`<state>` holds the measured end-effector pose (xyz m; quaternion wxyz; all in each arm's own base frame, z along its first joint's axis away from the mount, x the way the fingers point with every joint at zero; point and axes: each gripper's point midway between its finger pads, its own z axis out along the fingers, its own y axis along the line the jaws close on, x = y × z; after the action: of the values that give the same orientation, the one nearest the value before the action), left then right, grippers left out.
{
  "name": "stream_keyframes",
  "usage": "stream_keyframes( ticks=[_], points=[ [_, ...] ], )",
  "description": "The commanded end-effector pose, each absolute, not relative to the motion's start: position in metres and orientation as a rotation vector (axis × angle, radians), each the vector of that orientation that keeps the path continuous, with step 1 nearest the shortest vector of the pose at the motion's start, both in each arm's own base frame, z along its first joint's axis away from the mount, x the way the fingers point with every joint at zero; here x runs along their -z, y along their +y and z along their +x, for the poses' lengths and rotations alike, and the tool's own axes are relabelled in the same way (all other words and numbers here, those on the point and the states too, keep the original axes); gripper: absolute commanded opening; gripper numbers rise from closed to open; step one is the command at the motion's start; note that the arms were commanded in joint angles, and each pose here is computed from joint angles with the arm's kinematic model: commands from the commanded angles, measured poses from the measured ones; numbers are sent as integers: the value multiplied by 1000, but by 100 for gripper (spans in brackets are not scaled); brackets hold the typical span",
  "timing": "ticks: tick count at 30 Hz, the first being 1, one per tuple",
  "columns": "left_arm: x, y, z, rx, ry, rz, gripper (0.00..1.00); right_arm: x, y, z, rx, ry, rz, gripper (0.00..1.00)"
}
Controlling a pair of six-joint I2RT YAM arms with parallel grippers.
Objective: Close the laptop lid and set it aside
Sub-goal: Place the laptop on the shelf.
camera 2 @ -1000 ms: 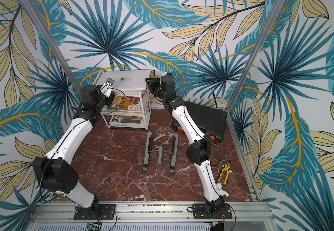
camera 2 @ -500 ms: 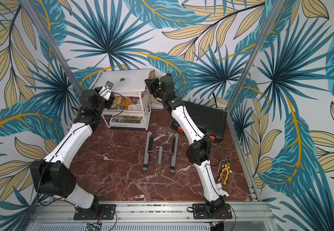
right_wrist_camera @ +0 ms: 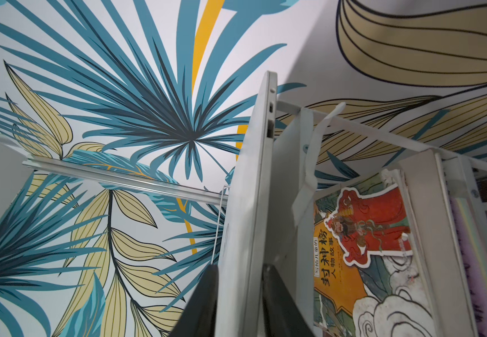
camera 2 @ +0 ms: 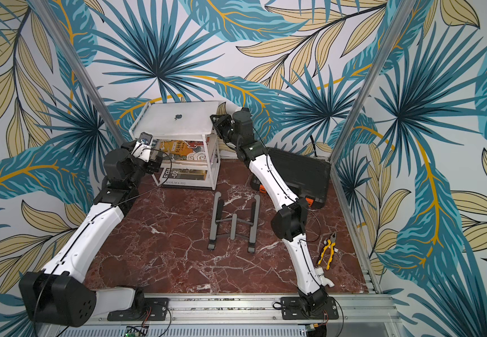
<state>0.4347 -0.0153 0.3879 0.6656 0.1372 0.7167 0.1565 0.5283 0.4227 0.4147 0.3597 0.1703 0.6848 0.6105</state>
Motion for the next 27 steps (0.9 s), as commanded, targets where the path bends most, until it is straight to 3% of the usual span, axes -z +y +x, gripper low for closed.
stream_keyframes(
  ticks=[1,4,7,12,27],
  points=[
    [-398,-7,417,-312,1600,212,87,-457,423,513,-1634,1643,377,30],
    [-398,1,410,-289,1630,153,87,-455,427,513,-1642,1650,373,31],
    [-406,11,400,-260,1628,87,87,-452,429,512,-1640,1657,372,41],
    [-428,16,384,-196,1604,35,87,-454,426,510,-1615,1667,350,46],
    [-444,-13,366,-5,1539,103,93,-454,395,504,-1544,1693,316,78]
  ],
)
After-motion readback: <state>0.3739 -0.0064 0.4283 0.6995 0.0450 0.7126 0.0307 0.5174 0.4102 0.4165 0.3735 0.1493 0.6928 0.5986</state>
